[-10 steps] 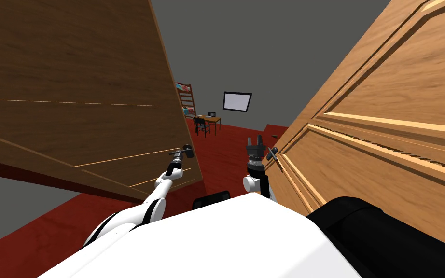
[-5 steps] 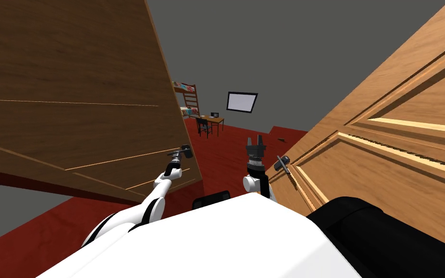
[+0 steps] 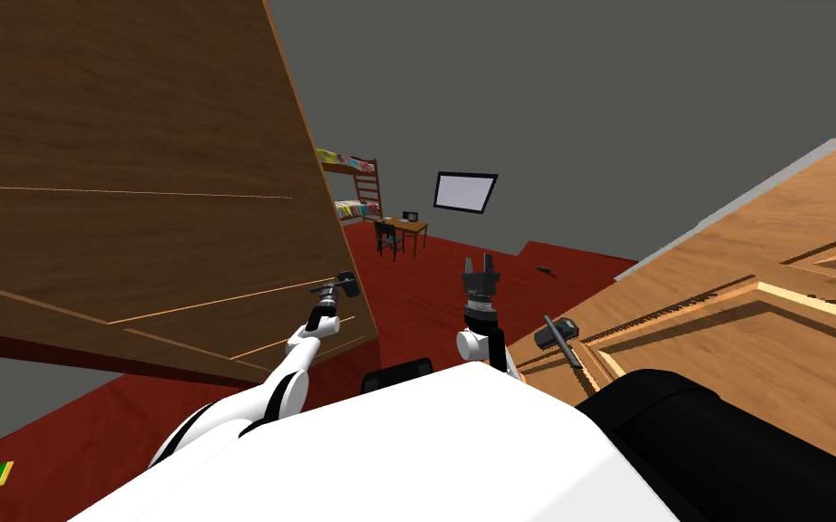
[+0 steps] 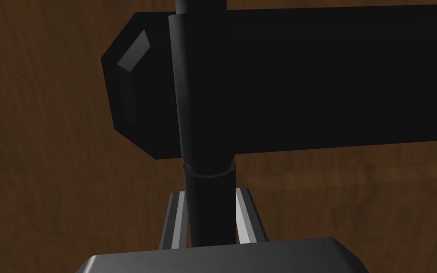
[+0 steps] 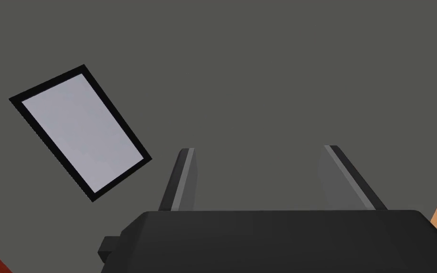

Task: Push the door open

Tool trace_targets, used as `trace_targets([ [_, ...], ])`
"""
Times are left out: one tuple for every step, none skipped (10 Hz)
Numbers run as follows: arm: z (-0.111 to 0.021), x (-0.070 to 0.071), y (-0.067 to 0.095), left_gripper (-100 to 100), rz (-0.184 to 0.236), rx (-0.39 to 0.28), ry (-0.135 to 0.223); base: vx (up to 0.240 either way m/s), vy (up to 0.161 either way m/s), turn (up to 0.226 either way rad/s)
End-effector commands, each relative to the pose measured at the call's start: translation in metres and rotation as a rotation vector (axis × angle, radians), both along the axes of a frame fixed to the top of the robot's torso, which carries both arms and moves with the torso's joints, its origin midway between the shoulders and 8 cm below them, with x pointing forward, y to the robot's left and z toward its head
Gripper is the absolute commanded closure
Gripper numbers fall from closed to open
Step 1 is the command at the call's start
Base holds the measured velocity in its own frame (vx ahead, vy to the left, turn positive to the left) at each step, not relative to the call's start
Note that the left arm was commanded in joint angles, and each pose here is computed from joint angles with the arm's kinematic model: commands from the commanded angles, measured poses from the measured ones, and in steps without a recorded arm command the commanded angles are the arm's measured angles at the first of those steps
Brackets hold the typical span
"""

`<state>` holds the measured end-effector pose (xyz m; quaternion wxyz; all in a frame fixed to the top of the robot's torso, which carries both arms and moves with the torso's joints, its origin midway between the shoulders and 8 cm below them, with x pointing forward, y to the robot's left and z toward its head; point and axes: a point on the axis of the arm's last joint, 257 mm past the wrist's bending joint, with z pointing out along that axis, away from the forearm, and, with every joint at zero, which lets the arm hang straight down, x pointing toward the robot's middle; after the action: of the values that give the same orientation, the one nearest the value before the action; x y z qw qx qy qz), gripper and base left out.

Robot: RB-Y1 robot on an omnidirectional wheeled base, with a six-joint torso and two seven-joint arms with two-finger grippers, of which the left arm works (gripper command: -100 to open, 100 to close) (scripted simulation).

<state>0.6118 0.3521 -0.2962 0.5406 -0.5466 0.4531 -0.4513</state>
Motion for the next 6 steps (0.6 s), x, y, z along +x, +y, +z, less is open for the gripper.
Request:
trace_targets([
  [0.003, -0.002, 0.014, 100, 0.022, 0.006, -0.006, 0.201, -0.100, 0.126],
  [0.003, -0.002, 0.017, 100, 0.028, 0.006, -0.006, 0.188, -0.100, 0.115],
  [0.003, -0.003, 0.020, 100, 0.034, 0.006, -0.006, 0.189, -0.093, 0.127],
  [0.003, -0.004, 0.023, 100, 0.040, 0.006, -0.007, 0.181, -0.102, 0.142],
  [0.003, -0.004, 0.026, 100, 0.046, 0.006, -0.007, 0.170, -0.111, 0.124],
  [0.003, -0.005, 0.028, 100, 0.051, 0.006, -0.007, 0.175, -0.083, 0.126],
])
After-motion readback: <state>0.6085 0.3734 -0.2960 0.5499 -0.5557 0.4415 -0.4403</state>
